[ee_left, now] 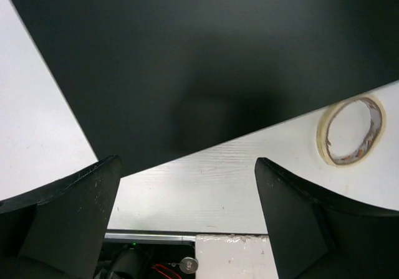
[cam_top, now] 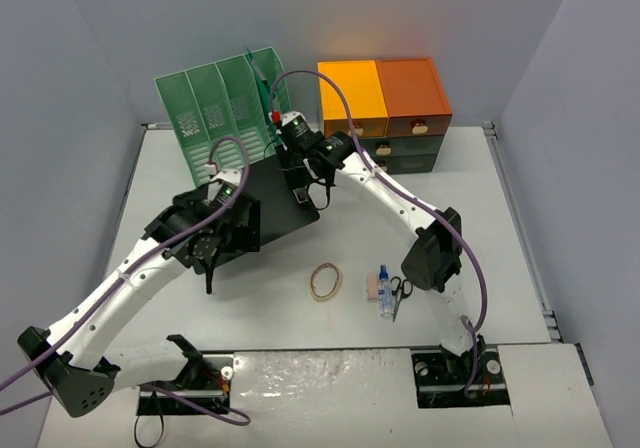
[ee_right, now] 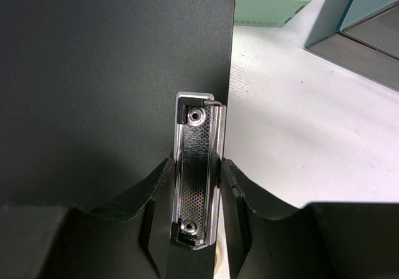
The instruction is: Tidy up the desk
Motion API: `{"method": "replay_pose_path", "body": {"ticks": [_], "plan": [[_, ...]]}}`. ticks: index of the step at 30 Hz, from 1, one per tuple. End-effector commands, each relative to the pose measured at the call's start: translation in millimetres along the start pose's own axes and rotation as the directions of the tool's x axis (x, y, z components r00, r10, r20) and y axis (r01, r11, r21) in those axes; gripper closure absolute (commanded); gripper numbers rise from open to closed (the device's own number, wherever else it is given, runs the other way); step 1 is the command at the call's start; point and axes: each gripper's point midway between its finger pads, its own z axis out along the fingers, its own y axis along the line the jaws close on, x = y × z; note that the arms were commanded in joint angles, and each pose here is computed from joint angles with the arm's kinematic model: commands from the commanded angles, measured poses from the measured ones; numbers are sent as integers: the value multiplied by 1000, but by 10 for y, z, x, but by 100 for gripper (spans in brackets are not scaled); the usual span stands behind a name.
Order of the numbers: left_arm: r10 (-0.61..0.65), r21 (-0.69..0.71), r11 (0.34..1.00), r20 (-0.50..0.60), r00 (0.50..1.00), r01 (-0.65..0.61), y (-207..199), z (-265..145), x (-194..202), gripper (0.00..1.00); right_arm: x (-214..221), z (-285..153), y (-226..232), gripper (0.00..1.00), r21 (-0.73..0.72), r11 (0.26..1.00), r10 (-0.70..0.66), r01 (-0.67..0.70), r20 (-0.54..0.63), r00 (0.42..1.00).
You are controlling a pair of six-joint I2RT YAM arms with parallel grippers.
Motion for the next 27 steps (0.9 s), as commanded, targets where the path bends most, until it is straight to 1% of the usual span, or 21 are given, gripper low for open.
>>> {"method": "replay_pose_path", "body": {"ticks": [1, 3, 6, 8, 11, 13, 15, 17, 19, 22, 23, 27], "plan": [[-5, -47, 999, 154, 988, 12, 83, -231, -338, 14, -505, -614, 2, 100, 14, 999, 34, -37, 181, 983], [-16, -20, 1000, 180, 984, 20, 63, -296, -402, 14, -523, -637, -67, 100, 56, 998, 25, -37, 192, 981], [31, -14, 999, 195, 980, -29, 34, -340, -455, 14, -539, -631, -98, 100, 73, 997, 14, -28, 195, 981], [99, -21, 995, 213, 972, -97, -9, -371, -488, 14, -567, -643, -85, 100, 67, 997, 12, -26, 199, 980], [210, -50, 978, 246, 946, -204, -113, -432, -524, 14, -570, -630, -23, 100, 35, 999, 15, -22, 191, 981], [284, -64, 959, 270, 920, -277, -231, -493, -533, 14, -571, -641, -11, 100, 23, 999, 18, -22, 187, 982], [361, -113, 933, 279, 890, -343, -274, -508, -557, 14, -562, -644, -11, 100, 21, 1000, 18, -22, 182, 983], [456, -150, 890, 294, 840, -431, -417, -556, -551, 14, -539, -636, -7, 100, 12, 1000, 17, -20, 172, 985], [551, -230, 834, 291, 782, -502, -503, -562, -578, 13, -527, -636, -14, 100, 6, 1000, 21, -22, 164, 986], [682, -345, 728, 276, 677, -593, -678, -594, -584, 13, -517, -638, -14, 100, -2, 1000, 22, -22, 159, 987], [722, -374, 687, 252, 644, -623, -765, -548, -555, 13, -512, -639, -10, 100, -4, 1000, 21, -21, 156, 987], [812, -463, 577, 232, 536, -673, -953, -563, -520, 13, -508, -656, -31, 100, -16, 999, 29, -27, 150, 988]]}}
